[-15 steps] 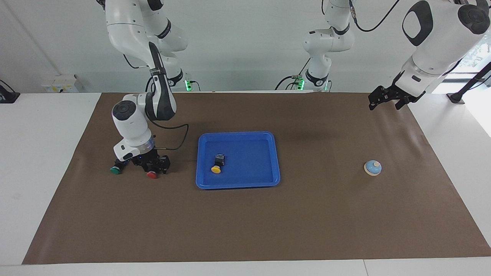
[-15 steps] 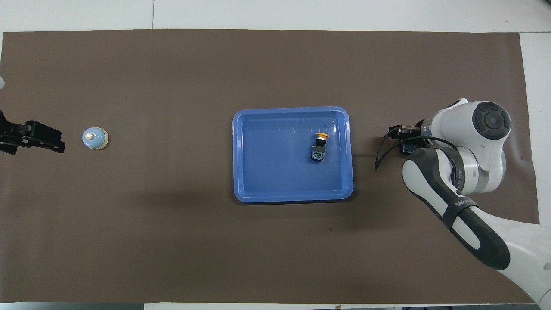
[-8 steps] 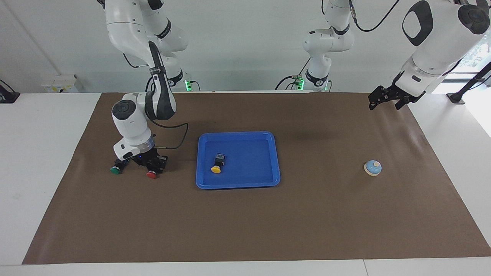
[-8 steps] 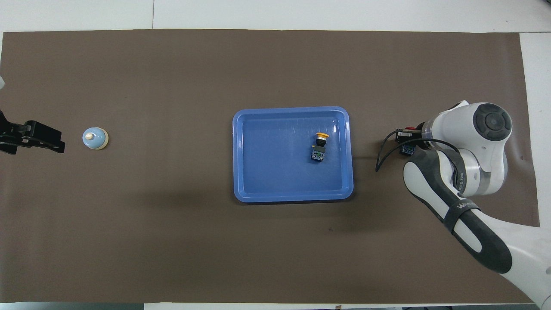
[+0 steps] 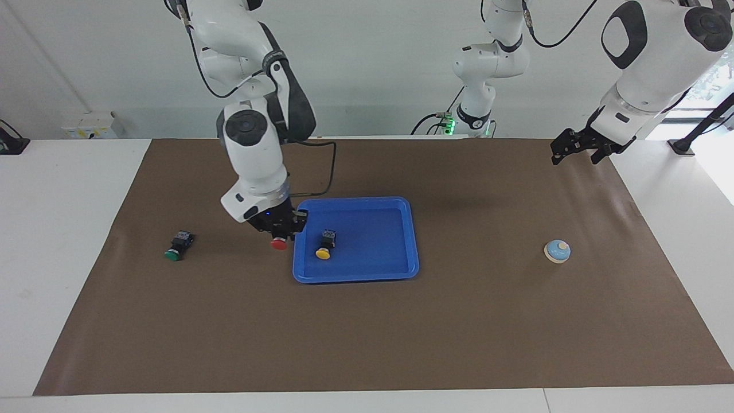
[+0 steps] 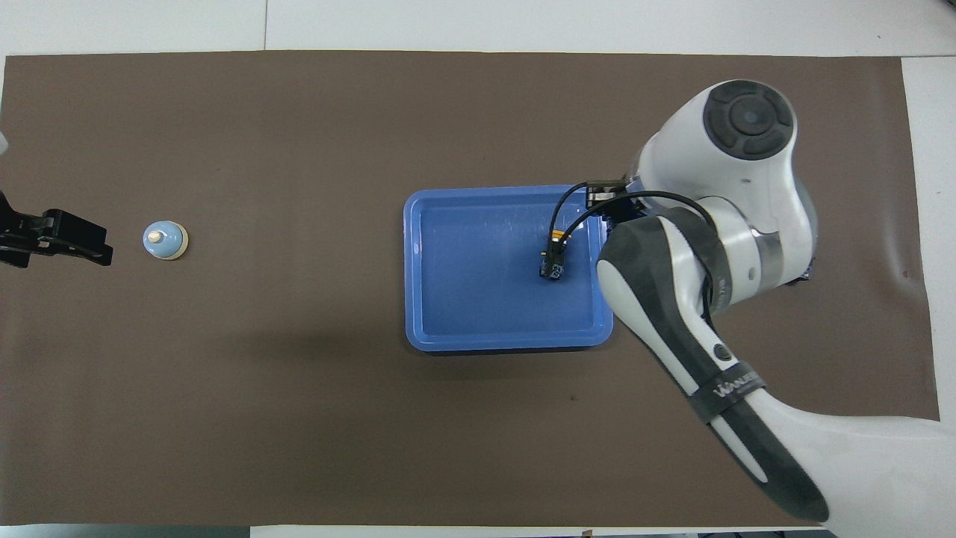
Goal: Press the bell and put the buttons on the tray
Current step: 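Carry the red-capped button into the tray beside the yellow one, then open the right gripper and move it to the green-capped button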
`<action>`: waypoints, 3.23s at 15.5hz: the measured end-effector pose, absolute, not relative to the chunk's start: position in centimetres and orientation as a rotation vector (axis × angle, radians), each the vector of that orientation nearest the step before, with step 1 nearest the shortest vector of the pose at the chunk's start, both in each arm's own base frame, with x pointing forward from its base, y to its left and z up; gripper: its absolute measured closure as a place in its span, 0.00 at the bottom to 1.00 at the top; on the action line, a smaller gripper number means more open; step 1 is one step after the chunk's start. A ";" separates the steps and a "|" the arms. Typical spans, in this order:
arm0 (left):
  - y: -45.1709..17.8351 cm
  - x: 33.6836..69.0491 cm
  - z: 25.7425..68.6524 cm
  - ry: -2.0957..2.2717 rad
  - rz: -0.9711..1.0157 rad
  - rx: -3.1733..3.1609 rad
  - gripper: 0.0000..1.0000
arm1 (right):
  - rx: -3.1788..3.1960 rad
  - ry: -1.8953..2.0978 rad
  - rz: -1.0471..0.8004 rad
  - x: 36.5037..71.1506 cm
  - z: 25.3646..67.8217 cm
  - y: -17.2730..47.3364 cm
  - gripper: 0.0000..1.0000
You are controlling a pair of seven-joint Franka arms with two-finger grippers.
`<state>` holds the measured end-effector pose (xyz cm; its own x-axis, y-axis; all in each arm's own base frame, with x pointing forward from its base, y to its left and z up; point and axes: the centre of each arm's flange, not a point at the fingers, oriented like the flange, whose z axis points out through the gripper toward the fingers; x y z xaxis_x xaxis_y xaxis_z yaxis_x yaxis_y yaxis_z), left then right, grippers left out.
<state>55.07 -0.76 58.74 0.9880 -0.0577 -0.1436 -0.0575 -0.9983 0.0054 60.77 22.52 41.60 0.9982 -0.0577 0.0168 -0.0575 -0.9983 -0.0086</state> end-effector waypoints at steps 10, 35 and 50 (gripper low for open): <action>-0.8 55.1 58.7 -0.090 -0.226 3.131 0.00 | -3.109 0.027 -0.011 59.2 31.4 34.4 0.59; -0.8 55.1 58.7 -0.090 -0.226 3.131 0.00 | -3.150 0.068 0.083 61.2 42.0 -8.7 0.00; -0.8 55.1 58.7 -0.090 -0.226 3.131 0.00 | -3.166 0.066 -0.225 53.5 29.3 -12.1 0.04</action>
<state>55.06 -0.75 58.74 0.9880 -0.0572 -0.1436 -0.0570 -0.9984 0.0053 53.50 -12.13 29.28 0.9891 -0.0392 0.1417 -0.0439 -0.9986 0.0303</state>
